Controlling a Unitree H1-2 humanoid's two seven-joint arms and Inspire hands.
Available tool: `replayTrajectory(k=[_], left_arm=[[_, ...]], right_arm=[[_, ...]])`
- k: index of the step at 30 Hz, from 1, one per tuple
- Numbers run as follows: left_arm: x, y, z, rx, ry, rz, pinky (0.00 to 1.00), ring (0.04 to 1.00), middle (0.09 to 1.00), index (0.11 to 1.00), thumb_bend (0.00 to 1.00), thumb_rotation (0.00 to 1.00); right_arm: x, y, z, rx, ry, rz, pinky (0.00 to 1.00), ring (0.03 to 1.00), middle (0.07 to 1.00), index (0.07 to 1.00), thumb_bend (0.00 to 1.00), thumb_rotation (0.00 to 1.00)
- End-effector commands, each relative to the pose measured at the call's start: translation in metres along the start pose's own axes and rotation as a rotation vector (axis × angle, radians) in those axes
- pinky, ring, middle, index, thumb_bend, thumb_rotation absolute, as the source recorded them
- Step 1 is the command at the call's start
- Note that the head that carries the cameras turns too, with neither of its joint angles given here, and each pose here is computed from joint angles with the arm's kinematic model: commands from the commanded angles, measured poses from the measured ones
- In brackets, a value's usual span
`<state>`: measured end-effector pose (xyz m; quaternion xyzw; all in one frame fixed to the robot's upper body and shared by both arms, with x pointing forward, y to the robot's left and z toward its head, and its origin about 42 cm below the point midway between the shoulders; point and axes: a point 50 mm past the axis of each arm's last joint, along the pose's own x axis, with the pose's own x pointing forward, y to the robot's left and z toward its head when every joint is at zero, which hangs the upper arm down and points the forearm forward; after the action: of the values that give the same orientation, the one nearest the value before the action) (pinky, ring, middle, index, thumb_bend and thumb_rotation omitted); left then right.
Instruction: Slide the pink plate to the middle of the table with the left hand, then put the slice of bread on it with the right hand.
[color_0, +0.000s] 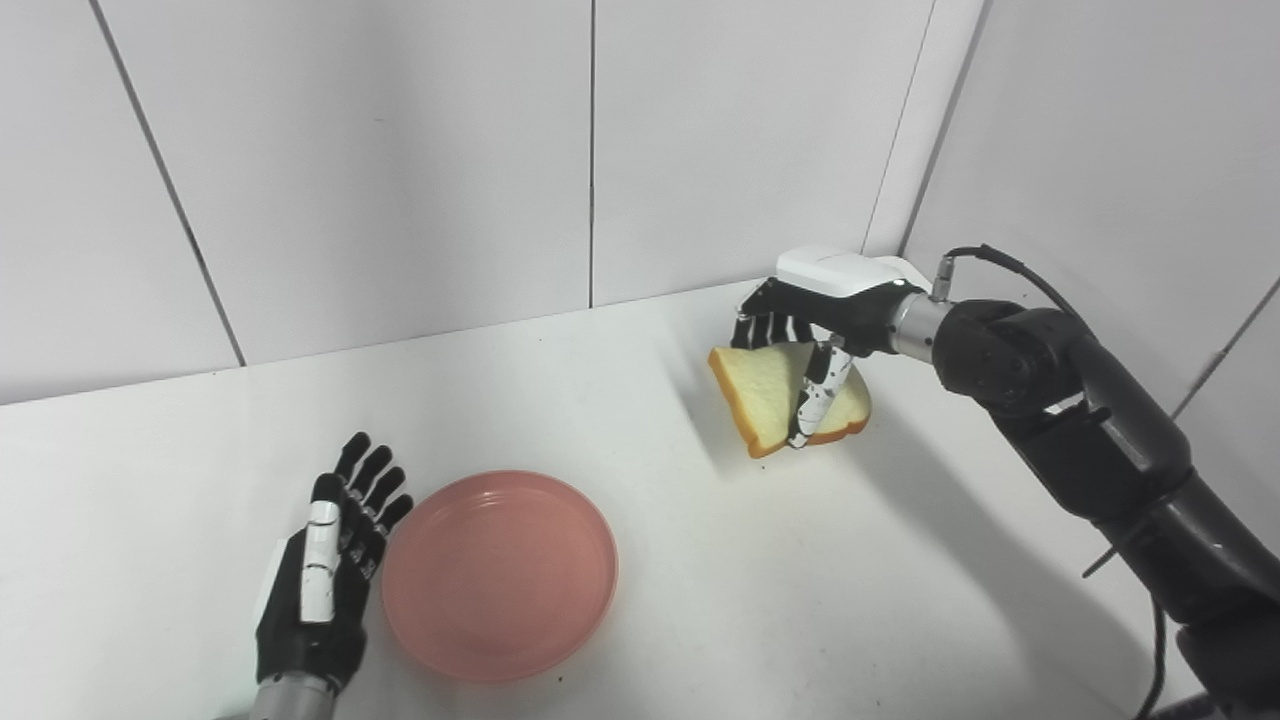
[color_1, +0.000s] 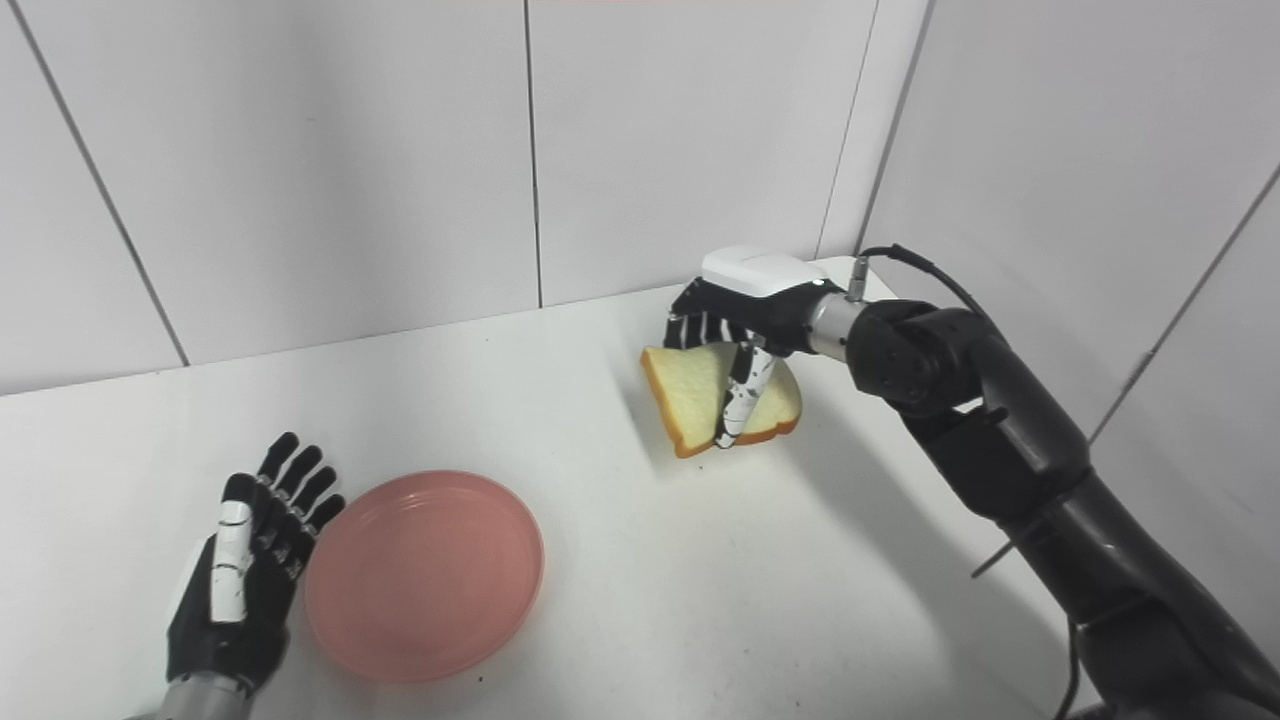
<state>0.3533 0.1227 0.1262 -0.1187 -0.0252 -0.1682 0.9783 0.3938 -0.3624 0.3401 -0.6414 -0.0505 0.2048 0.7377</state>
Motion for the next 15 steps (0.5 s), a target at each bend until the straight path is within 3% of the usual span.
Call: replayTrajectory(k=[1, 9, 15], left_arm=[[0.004, -0.010, 0.002, 0.000, -0.024, -0.012, 0.89, 0.922, 0.938, 0.916, 0.66, 0.92], [0.008, -0.019, -0.006, -0.019, -0.022, 0.007, 0.89, 0.913, 0.921, 0.894, 0.71, 0.88], [0.009, -0.024, -0.008, -0.035, -0.024, 0.002, 0.90, 0.919, 0.926, 0.902, 0.71, 0.86]], right_arm=[[-0.001, -0.029, 0.016, -0.038, -0.052, -0.073, 0.42, 0.486, 0.486, 0.494, 0.53, 0.00], [0.022, -0.017, 0.054, -0.035, -0.204, -0.061, 0.43, 0.496, 0.501, 0.483, 0.52, 0.00], [0.036, -0.010, 0.078, -0.011, -0.330, -0.061, 0.38, 0.451, 0.469, 0.502, 0.52, 0.00]])
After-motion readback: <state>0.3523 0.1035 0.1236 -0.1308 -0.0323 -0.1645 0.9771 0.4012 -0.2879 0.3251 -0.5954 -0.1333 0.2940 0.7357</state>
